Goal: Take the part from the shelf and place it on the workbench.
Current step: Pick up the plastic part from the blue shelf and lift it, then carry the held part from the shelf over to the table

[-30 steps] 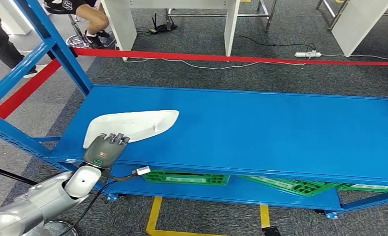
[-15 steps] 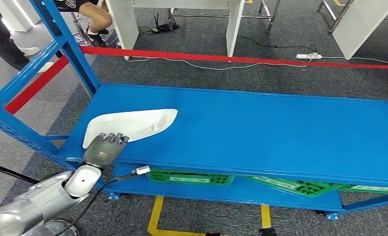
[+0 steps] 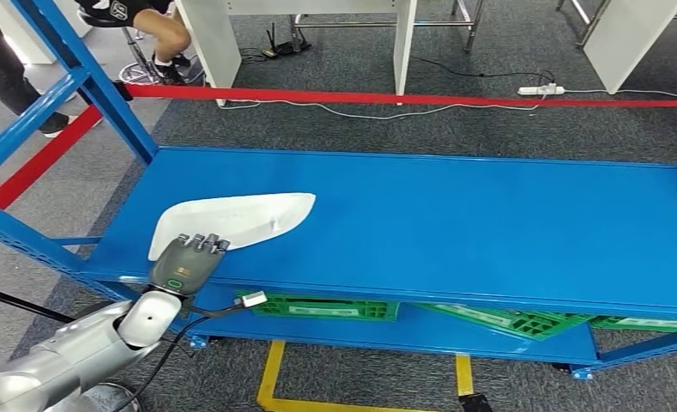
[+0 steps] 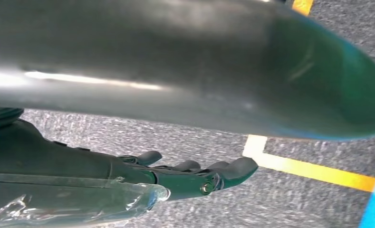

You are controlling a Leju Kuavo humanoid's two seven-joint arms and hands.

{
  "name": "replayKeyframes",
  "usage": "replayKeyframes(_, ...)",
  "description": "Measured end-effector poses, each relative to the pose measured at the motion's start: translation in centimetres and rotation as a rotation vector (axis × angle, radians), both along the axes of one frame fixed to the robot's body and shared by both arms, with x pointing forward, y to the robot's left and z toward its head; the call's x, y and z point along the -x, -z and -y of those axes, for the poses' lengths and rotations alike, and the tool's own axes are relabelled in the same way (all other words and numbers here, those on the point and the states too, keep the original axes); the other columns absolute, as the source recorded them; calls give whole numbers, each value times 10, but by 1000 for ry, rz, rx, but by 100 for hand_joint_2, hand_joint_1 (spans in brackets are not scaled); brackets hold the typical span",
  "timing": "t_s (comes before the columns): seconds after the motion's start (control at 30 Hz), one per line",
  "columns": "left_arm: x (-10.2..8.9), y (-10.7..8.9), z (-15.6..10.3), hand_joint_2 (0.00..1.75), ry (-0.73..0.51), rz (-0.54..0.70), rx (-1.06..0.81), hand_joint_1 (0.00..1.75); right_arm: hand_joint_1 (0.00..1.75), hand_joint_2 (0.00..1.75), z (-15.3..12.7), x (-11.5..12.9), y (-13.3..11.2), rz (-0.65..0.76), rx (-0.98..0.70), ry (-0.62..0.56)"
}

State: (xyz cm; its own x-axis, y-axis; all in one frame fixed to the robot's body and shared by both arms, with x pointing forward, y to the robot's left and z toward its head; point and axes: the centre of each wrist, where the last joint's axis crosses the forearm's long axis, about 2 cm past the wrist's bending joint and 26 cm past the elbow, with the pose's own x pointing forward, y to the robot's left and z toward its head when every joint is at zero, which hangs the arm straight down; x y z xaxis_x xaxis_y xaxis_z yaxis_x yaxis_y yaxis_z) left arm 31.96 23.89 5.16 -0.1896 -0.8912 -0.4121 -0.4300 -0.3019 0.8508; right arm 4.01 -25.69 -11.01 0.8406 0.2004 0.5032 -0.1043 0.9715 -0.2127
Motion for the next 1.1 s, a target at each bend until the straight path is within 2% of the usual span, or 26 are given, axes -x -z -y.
replayKeyframes(1.1, -1, -2, 5, 175, 23, 8, -11, 175, 0, 0, 1, -2, 0, 5, 0, 5)
